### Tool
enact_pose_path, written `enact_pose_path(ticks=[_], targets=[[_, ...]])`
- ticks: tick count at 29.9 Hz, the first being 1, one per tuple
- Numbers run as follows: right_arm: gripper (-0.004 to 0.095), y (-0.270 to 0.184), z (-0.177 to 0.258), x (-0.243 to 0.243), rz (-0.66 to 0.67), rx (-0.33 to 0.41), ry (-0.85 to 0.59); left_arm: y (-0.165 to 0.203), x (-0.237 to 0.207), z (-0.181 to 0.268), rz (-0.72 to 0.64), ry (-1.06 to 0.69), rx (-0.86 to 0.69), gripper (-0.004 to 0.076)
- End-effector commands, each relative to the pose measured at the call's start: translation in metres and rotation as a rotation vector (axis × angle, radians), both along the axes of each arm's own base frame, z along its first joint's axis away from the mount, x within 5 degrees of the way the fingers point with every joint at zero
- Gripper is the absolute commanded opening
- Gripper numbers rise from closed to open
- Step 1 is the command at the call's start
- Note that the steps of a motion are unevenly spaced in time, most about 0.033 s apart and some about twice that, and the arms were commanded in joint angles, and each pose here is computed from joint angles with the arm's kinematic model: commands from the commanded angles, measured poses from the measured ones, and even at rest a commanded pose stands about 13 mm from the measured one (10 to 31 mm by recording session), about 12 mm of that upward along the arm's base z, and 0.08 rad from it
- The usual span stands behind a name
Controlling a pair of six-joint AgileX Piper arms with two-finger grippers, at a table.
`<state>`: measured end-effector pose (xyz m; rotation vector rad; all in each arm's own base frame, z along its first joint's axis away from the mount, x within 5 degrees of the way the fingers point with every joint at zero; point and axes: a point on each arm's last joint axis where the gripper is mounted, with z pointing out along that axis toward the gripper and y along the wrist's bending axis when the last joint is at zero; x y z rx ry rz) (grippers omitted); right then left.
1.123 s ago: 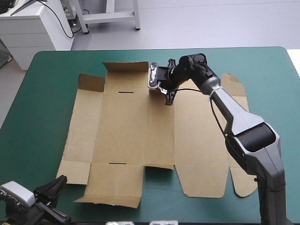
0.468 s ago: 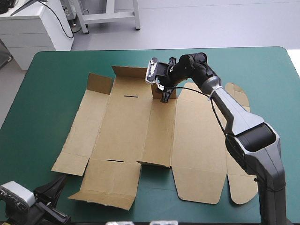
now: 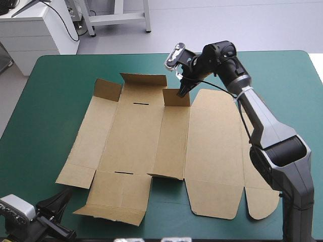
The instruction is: Fold the box
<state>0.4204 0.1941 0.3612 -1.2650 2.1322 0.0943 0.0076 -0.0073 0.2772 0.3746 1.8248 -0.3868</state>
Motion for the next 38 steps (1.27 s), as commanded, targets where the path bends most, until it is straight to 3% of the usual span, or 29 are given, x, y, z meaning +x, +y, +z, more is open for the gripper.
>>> enact_pose_path(ticks=[1, 5, 12, 17, 23, 29, 38], targets=[[0.0001, -0.029, 0.046, -0.019, -0.074, 0.123, 0.016, 0.000, 0.001, 0.014, 0.012, -0.070, -0.059, -0.0008], [0.0001, -0.050, 0.057, -0.024, -0.220, 0.222, 0.064, 0.002, 0.007, 0.023, 0.065, -0.033, -0.106, -0.0008], [0.0001, -0.078, 0.073, -0.052, -0.411, 0.187, 0.052, 0.008, 0.023, 0.061, 0.190, -0.078, -0.007, -0.0008], [0.0000, -0.088, 0.073, -0.079, -0.443, 0.195, 0.057, 0.005, 0.043, 0.083, 0.238, -0.028, 0.073, -0.0008], [0.0000, -0.099, 0.050, -0.118, -0.470, 0.225, 0.042, 0.001, 0.071, 0.097, 0.324, 0.152, 0.224, -0.0008], [-0.0011, -0.111, 0.024, -0.159, -0.523, 0.318, -0.004, -0.001, 0.097, 0.105, 0.404, 0.250, 0.377, -0.0008], [-0.0021, -0.127, -0.011, -0.215, -0.597, 0.417, -0.021, -0.015, 0.137, 0.092, 0.380, 0.364, 0.576, -0.0007]])
